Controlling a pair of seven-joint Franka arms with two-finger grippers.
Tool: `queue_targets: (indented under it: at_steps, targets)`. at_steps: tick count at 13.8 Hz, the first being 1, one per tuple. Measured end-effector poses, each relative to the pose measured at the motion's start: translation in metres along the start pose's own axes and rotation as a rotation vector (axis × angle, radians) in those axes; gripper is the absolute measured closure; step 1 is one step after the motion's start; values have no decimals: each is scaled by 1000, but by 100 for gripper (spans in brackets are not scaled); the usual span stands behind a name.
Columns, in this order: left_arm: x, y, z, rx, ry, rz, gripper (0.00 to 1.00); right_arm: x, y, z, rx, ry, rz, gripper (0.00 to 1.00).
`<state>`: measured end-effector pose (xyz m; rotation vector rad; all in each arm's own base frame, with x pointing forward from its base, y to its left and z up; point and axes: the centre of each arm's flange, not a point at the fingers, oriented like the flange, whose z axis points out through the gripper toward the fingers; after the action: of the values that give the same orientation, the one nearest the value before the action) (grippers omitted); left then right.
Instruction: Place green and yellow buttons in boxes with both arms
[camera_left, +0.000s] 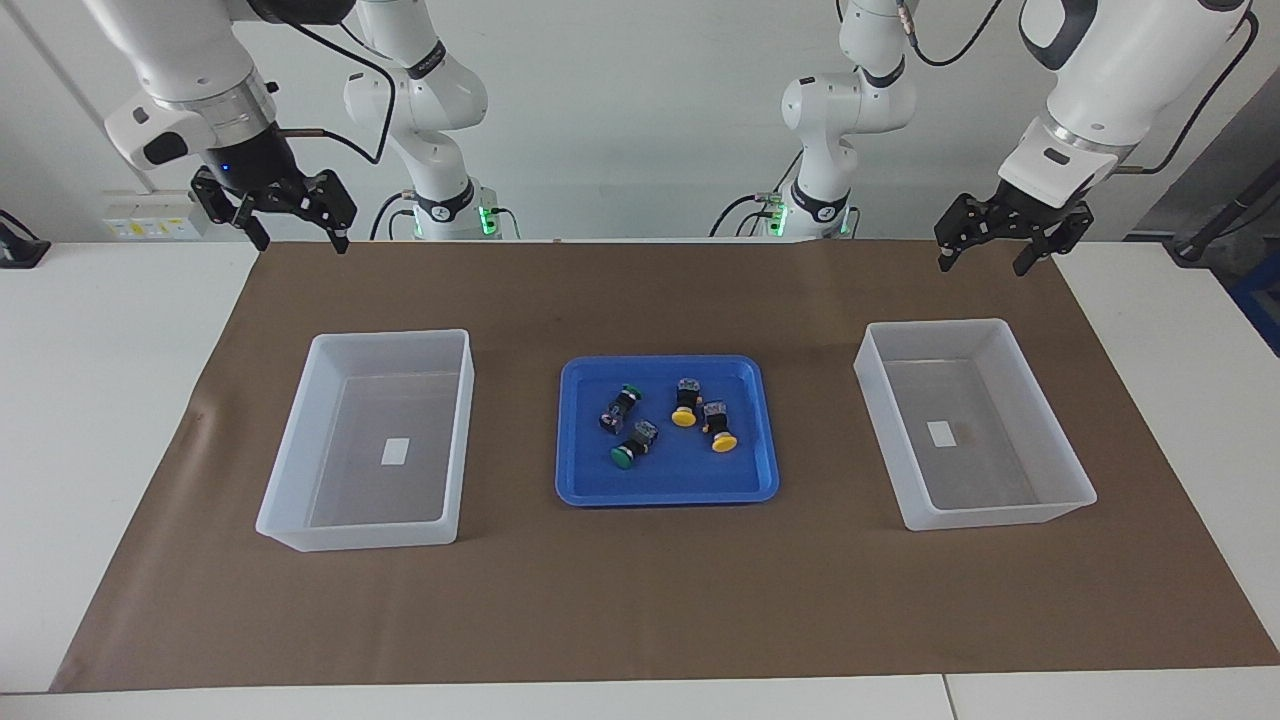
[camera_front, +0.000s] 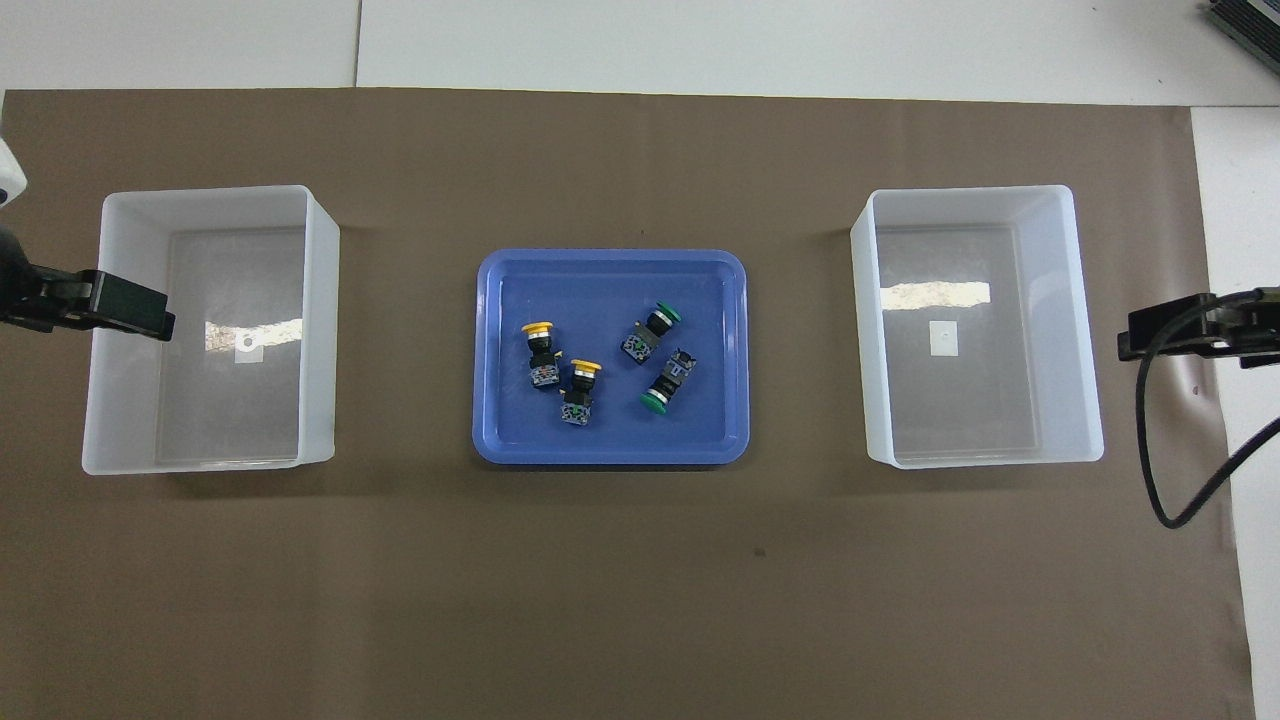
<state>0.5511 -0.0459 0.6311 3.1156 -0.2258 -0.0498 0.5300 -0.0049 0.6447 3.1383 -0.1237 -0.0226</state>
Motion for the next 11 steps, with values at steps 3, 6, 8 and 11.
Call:
queue_targets:
  at_steps: [3, 6, 8, 11]
  targets:
    - [0, 0, 0, 0, -1, -1, 0, 0, 0, 0, 0, 0, 1, 0]
    - [0, 0, 0, 0, 0, 0, 0, 0, 1, 0, 0, 1, 2, 0]
    - [0, 2, 0, 0, 1, 3, 0, -1, 1, -1, 0, 2, 2, 0]
    - [1, 6, -1, 1, 7, 11, 0, -1, 2, -1, 1, 2, 3, 0]
